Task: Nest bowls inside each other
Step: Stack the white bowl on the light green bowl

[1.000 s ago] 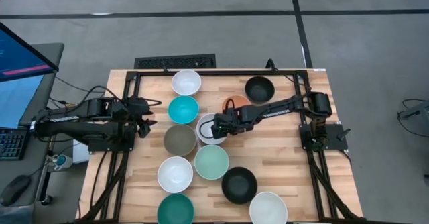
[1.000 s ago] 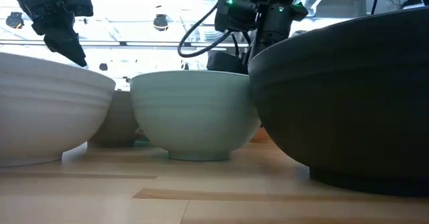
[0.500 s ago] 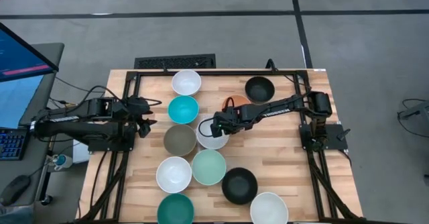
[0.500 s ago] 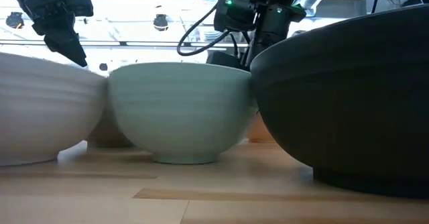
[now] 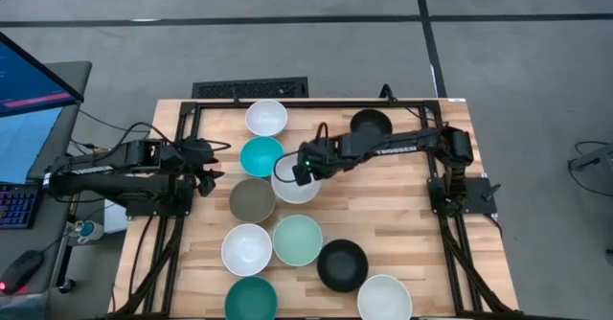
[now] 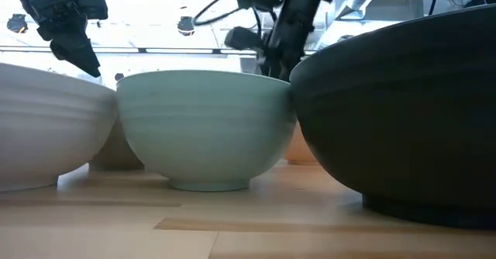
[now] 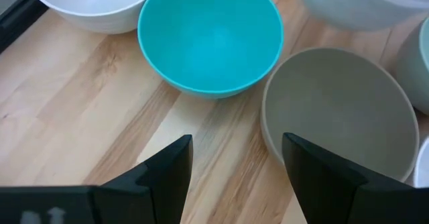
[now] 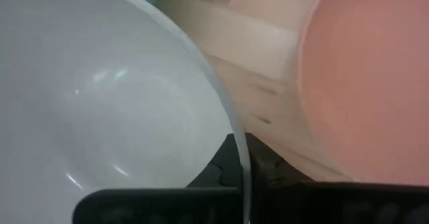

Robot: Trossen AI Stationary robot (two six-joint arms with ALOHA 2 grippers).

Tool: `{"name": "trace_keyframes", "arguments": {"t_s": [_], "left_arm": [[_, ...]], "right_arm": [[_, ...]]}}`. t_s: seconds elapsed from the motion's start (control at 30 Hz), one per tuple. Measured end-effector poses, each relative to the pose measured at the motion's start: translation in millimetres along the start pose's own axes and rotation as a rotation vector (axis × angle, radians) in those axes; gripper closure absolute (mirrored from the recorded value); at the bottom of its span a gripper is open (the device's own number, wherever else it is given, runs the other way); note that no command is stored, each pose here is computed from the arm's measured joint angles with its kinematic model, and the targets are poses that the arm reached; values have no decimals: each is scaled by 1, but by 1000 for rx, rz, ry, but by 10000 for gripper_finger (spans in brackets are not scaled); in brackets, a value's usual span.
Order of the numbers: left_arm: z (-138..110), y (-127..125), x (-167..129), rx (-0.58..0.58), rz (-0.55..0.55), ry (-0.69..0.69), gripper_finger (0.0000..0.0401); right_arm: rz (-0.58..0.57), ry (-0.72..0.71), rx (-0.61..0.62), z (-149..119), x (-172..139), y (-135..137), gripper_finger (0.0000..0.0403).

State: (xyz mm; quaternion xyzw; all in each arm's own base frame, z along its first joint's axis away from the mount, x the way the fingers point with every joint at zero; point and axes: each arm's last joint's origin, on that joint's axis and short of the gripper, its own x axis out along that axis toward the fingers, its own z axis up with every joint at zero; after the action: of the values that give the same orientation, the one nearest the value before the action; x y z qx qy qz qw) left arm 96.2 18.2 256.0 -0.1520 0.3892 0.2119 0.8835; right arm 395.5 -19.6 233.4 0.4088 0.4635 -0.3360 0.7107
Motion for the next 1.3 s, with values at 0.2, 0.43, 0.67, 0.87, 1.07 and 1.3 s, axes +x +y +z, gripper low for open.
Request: {"name": "trace_keyframes", "arguments": {"t_s": [0.2,0.43,0.67,0.87,1.07,1.3], "left_arm": [[1,0,0,-8,-4,-12,179],[5,-2,0,-32,-18,-47,179],[5,-4,6,27,-22,9,179],[8,-7,14,18,-12,47,179],[12,-10,23,8,-4,69,179],[18,-15,26,9,-37,25,179]], "right_arm": [[-52,55,-95,-9,-37,13,386],[71,75,-144,-40,-68,44,385],[93,91,-126,-77,-77,57,395],[70,99,-125,-104,-77,62,378],[55,97,-157,-118,-71,61,394],[121,38,-144,-120,-54,65,371]]}}
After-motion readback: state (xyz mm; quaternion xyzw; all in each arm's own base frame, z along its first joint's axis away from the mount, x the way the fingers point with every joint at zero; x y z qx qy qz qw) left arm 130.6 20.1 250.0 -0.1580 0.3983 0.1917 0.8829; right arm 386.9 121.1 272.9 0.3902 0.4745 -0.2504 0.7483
